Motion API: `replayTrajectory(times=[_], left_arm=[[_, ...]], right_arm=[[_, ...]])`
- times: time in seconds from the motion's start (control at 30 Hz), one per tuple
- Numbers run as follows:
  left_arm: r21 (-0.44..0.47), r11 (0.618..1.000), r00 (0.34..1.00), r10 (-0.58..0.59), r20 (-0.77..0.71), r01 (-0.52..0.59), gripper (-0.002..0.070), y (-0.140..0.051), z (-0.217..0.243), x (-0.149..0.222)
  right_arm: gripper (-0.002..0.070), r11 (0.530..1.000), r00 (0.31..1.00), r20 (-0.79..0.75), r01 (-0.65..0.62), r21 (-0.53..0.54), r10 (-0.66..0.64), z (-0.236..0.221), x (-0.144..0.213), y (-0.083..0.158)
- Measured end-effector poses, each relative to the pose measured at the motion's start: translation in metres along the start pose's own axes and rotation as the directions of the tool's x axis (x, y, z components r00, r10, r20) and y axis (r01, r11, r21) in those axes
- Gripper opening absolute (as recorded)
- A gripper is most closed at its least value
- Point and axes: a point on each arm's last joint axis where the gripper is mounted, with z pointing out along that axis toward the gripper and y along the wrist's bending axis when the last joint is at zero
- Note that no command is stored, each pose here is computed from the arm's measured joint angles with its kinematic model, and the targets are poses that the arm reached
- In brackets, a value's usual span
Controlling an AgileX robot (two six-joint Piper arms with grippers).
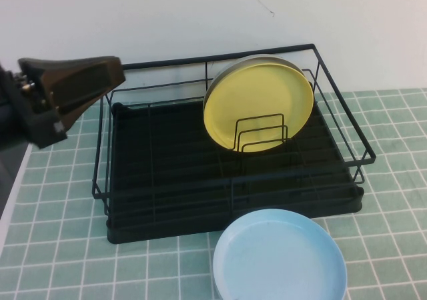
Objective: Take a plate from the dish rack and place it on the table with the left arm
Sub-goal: Grasp the plate from the shelf
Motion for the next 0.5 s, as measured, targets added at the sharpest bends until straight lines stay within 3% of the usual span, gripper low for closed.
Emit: replayTrajectory(times=[0.3,0.43,0.5], left_arm=[[0.113,0.993,0.998,-0.029,-0.064,0.036,-0.0003,0.037,0.030,-0.003],[0.121,0.992,0.998,0.041,-0.053,-0.034,-0.0003,0.049,0.040,-0.014],[0.068,0.994,0.993,0.096,-0.074,-0.091,-0.0003,0.055,0.044,-0.022]], right_arm=[[-0.0001,1.000,1.000,0.000,0.000,0.000,0.000,0.000,0.000,0.000],[-0.0001,1.000,1.000,0.000,0.000,0.000,0.000,0.000,0.000,0.000],[-0.0001,1.000,1.000,0.000,0.000,0.000,0.000,0.000,0.000,0.000]])
